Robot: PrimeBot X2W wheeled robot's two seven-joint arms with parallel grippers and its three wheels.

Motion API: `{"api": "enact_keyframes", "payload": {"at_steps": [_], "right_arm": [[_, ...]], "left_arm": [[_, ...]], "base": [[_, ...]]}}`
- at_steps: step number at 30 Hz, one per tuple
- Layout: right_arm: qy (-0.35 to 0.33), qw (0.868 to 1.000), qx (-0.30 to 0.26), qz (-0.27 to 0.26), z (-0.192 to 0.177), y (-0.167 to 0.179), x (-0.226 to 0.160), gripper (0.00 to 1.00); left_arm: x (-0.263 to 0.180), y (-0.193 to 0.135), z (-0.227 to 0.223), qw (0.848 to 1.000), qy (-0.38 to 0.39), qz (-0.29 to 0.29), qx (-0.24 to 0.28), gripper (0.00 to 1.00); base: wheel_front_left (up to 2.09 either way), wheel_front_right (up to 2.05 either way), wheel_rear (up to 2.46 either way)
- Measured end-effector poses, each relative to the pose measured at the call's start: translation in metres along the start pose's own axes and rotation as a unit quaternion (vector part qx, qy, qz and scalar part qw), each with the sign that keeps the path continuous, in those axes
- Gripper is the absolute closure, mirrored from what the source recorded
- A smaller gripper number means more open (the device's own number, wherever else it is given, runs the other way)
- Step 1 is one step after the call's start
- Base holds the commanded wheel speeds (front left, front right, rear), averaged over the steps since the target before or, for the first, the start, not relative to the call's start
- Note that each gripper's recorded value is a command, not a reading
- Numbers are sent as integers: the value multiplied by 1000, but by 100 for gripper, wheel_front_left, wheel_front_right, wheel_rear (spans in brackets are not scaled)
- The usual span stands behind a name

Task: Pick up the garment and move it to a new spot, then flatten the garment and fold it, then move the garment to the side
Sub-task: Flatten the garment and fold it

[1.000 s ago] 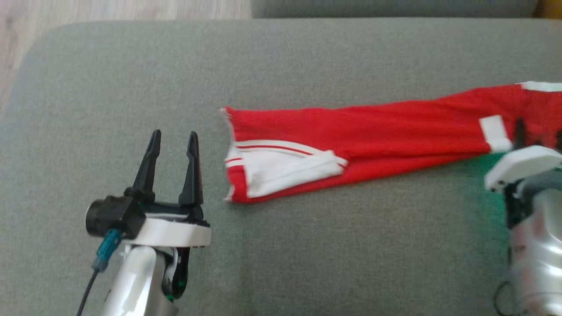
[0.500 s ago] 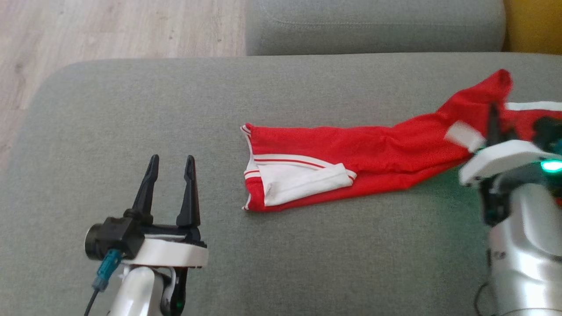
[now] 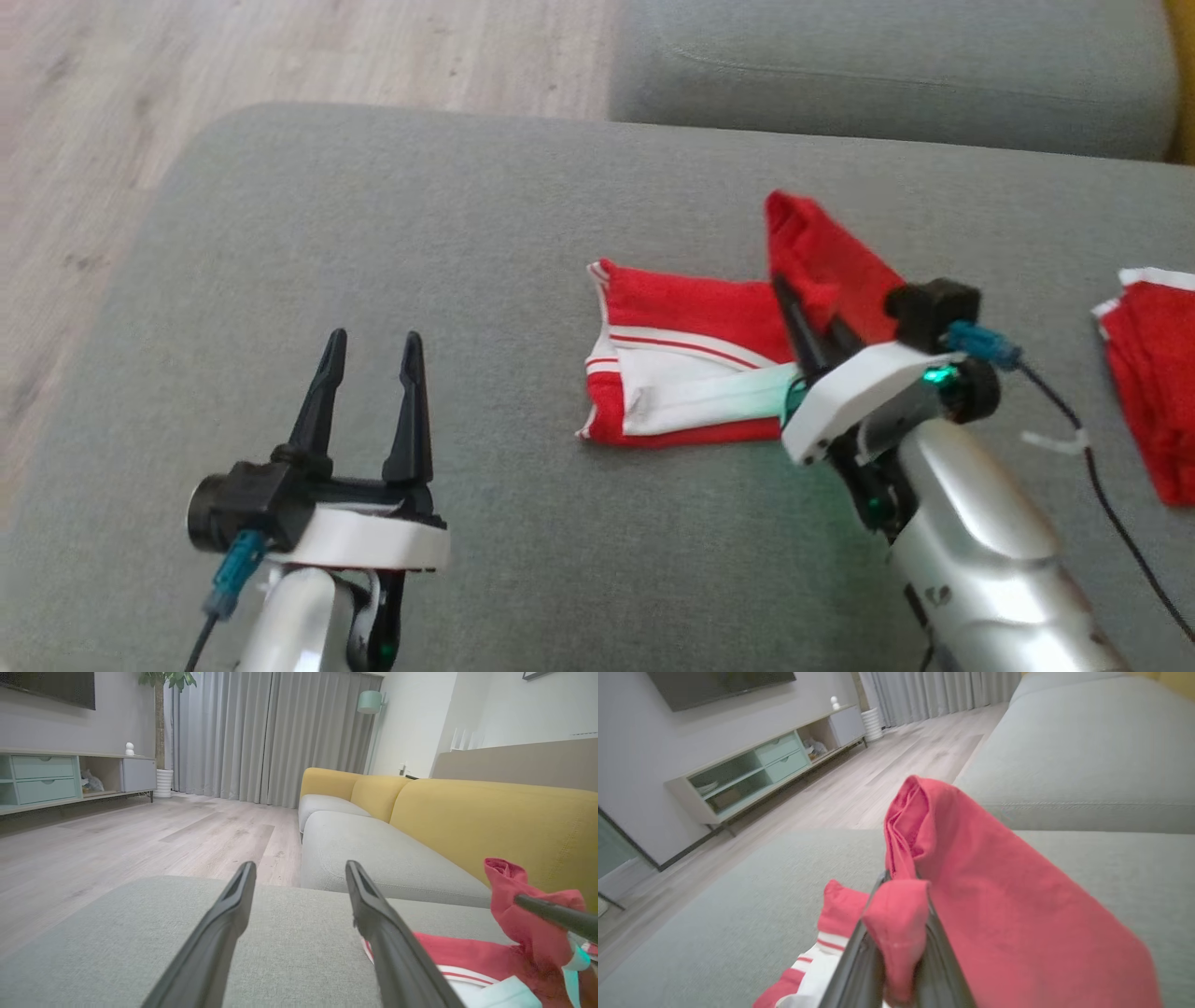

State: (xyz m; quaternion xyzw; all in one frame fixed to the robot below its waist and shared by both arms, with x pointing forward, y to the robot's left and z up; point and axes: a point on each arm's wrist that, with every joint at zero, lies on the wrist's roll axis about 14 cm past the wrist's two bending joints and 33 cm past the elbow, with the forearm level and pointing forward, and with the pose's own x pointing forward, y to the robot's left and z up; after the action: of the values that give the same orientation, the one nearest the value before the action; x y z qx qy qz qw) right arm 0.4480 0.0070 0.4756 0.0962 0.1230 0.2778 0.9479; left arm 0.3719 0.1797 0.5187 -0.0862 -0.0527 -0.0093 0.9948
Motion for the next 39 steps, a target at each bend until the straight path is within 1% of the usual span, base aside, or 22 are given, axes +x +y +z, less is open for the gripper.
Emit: {"api": "enact_keyframes", "payload": {"at_steps": [5, 10, 17, 25, 26, 27, 30, 33, 36, 39], "right_arm": [[45, 998, 1, 41, -30, 25, 12, 100], [71, 995, -8, 69, -47, 40, 27, 100], [112, 990, 3, 85, -77, 48, 34, 100], [123, 987, 9, 99, -88, 58, 34, 100], [124, 987, 8, 103, -88, 61, 33, 20], [126, 986, 4, 110, -89, 65, 32, 0], [113, 984, 3, 135, -81, 82, 28, 0], [83, 986, 14, 143, -66, 90, 26, 0], [49, 990, 19, 128, -46, 81, 27, 0], [10, 995, 15, 103, -21, 64, 27, 0]], "left_arm": [[-6, 8, -6, 1000, 11, 13, 3, 0], [-9, 17, -13, 999, 24, 27, 8, 0], [-9, 27, -16, 999, 31, 42, 10, 0], [-12, 30, -19, 998, 37, 47, 13, 0], [-12, 30, -19, 998, 38, 48, 14, 0], [-13, 30, -20, 998, 39, 48, 13, 0], [-13, 28, -20, 998, 39, 46, 12, 0], [-11, 24, -18, 999, 34, 39, 10, 0], [-8, 19, -14, 999, 28, 31, 8, 0], [-5, 12, -13, 1000, 24, 20, 4, 0]], "base": [[0, 0, 0], [0, 0, 0], [0, 0, 0], [0, 0, 0], [0, 0, 0], [0, 0, 0], [0, 0, 0], [0, 0, 0], [0, 0, 0], [0, 0, 0]]}}
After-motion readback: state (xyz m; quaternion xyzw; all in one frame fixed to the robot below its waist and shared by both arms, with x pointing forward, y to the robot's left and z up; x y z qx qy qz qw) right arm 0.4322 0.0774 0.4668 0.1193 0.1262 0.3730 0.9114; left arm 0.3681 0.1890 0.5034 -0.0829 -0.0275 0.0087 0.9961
